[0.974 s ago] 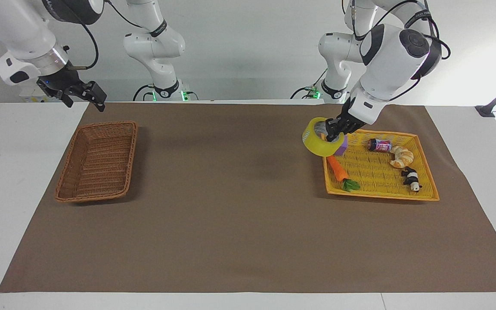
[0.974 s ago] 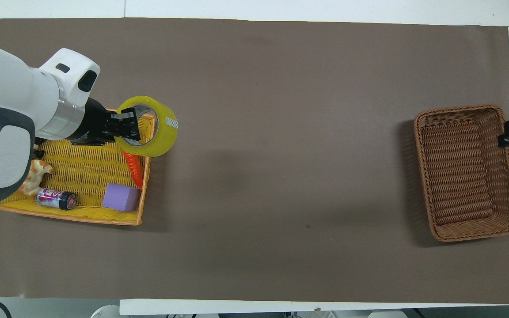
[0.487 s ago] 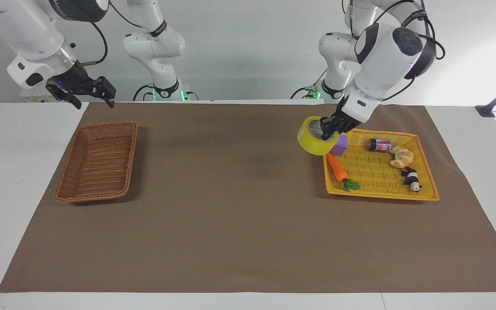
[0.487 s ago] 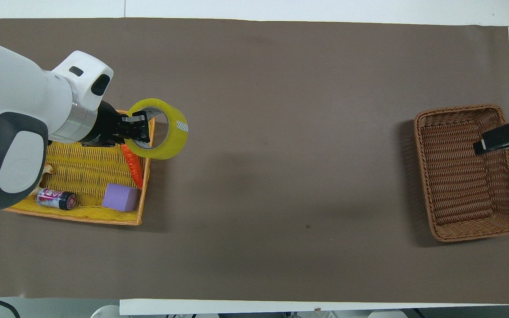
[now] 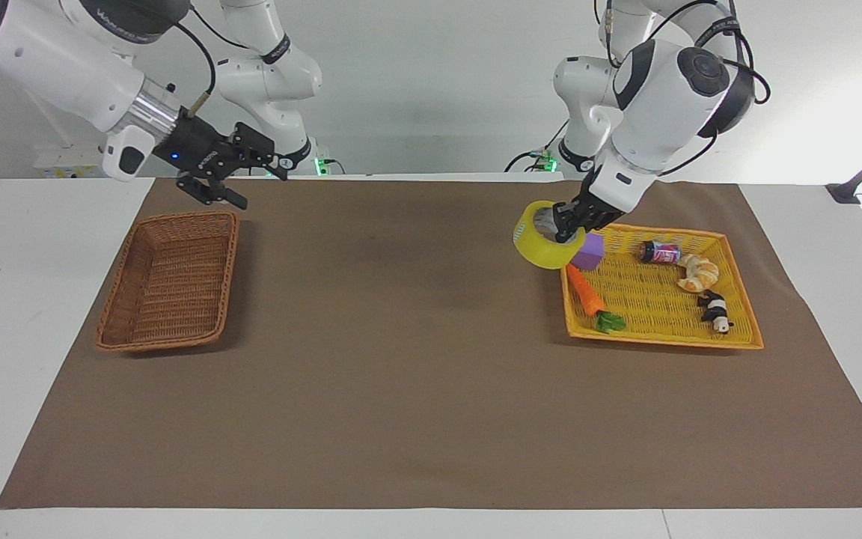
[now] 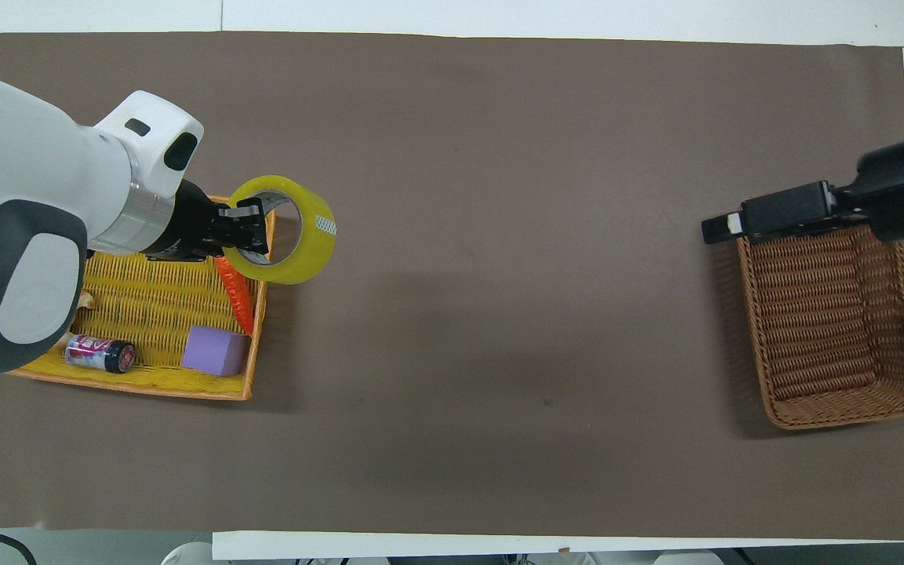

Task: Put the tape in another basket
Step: 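Hold the tape with the left gripper while the right gripper reaches it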

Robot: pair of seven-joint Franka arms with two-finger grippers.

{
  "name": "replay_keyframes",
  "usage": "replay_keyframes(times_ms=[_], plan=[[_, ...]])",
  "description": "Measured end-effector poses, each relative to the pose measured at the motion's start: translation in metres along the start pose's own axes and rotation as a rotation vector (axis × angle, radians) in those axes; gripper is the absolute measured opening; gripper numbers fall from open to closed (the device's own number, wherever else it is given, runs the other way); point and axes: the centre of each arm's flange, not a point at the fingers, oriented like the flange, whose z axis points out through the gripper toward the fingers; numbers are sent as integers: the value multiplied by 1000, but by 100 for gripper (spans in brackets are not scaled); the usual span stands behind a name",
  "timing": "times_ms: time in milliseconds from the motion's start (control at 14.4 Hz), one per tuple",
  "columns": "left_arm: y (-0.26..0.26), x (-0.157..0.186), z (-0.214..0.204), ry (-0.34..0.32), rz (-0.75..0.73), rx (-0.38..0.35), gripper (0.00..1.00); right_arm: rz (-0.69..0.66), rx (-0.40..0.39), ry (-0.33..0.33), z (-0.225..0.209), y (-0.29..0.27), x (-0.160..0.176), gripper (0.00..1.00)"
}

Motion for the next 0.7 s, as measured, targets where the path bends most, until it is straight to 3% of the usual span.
replay_keyframes(times_ms=[348, 557, 696], plan=[[2, -1, 0, -8, -4, -20, 22, 49, 261, 110, 112, -48, 33, 100], [3, -1, 0, -12, -6, -30, 22, 111, 353, 114, 186, -75, 40, 100], [3, -1, 0, -13, -6, -31, 22, 116, 366, 114, 220, -97, 35, 100]])
